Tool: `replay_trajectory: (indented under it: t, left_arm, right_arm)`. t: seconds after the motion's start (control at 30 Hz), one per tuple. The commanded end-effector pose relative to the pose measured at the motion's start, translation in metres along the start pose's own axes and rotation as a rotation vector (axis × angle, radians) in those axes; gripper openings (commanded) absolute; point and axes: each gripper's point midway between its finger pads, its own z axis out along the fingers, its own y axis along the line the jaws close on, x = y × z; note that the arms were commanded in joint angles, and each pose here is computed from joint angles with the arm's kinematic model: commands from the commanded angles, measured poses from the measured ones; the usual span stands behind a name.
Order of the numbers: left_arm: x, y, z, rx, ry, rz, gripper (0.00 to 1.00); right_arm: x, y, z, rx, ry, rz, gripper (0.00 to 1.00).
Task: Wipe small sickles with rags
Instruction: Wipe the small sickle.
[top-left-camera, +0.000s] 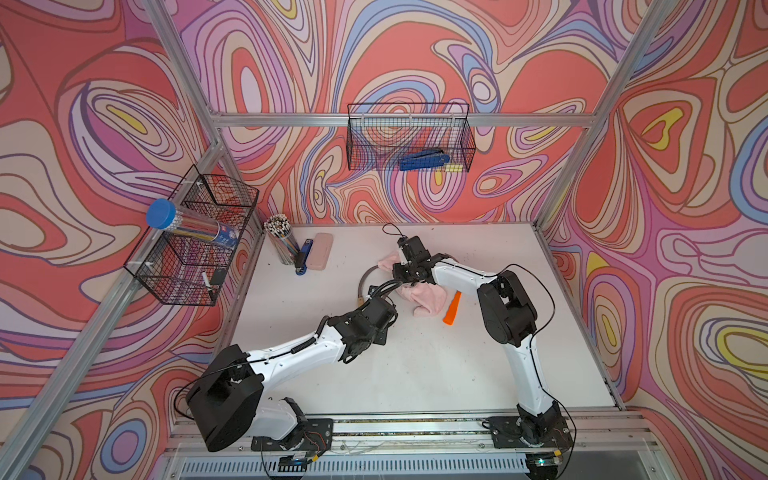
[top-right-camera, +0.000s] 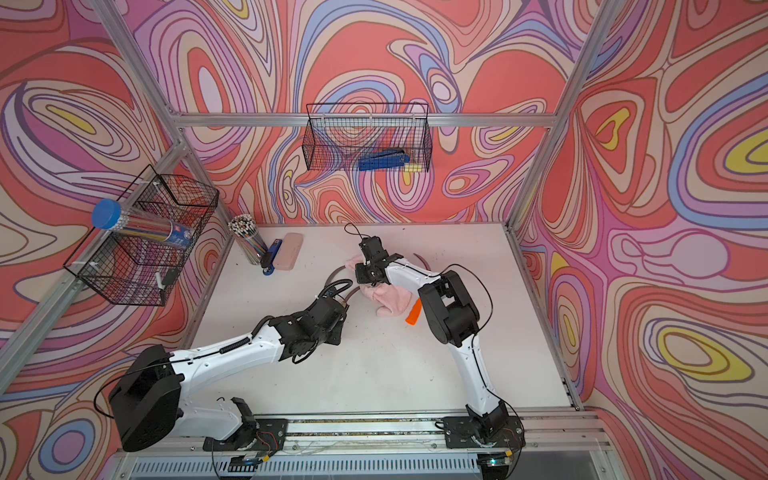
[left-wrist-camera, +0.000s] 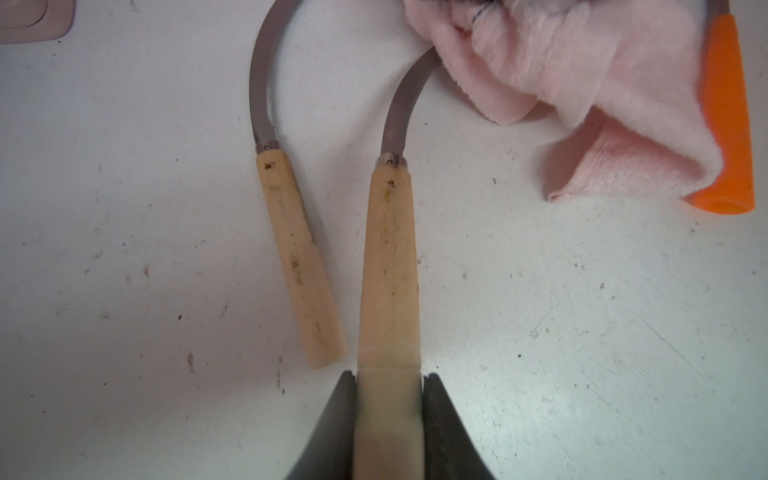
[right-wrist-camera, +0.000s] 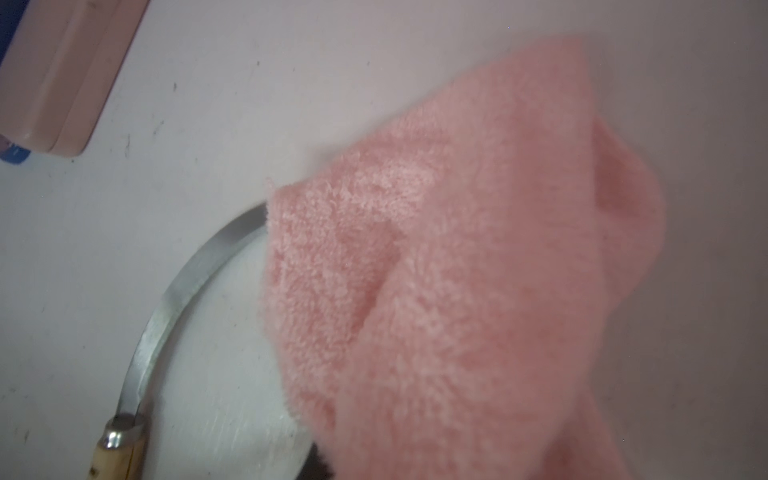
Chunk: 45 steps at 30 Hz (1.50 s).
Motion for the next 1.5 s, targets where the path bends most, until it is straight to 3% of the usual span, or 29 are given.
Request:
replay_trajectory:
  t: [0.0, 0.27, 0.53, 0.7, 0.9, 1.2, 1.33, 1.47]
  left_arm:
    - [-0.009, -0.002, -0.001, -0.002, -0.017, -0.018, 0.0]
    - [-0.011, -0.001, -0.003, -0.009, -0.023, -0.021, 0.0]
    - [-0.01, -0.003, 0.0, -0.006, -0.017, -0.022, 0.0]
    - [-0.009, -0.003, -0.002, 0.001, -0.017, -0.026, 0.0]
    - [-0.01, 0.0, -0.006, -0.002, -0.023, -0.026, 0.0]
    - [-0.009, 0.005, -0.011, -0.005, -0.039, -0.031, 0.0]
    - [-0.009, 0.006, -0.012, -0.006, -0.04, -0.028, 0.0]
    - [-0.008, 0.007, -0.011, -0.011, -0.039, -0.023, 0.0]
  right_arm:
    - [0.011, 0.031, -0.014, -0.145, 0.015, 0.009, 0.0]
    - [0.032, 0.07, -0.045, -0.269, 0.01, -0.021, 0.0]
    - [0.043, 0.082, -0.064, -0.265, -0.019, -0.043, 0.0]
    - [0.048, 0.053, -0.037, -0.158, 0.019, -0.026, 0.0]
    - [0.037, -0.01, -0.008, -0.101, 0.046, 0.097, 0.0]
    - [0.038, -0.106, 0.005, 0.0, 0.055, 0.265, 0.0]
    - [0.037, -0.125, -0.002, 0.041, 0.038, 0.288, 0.0]
    - [0.027, -0.119, -0.013, 0.007, 0.012, 0.277, 0.0]
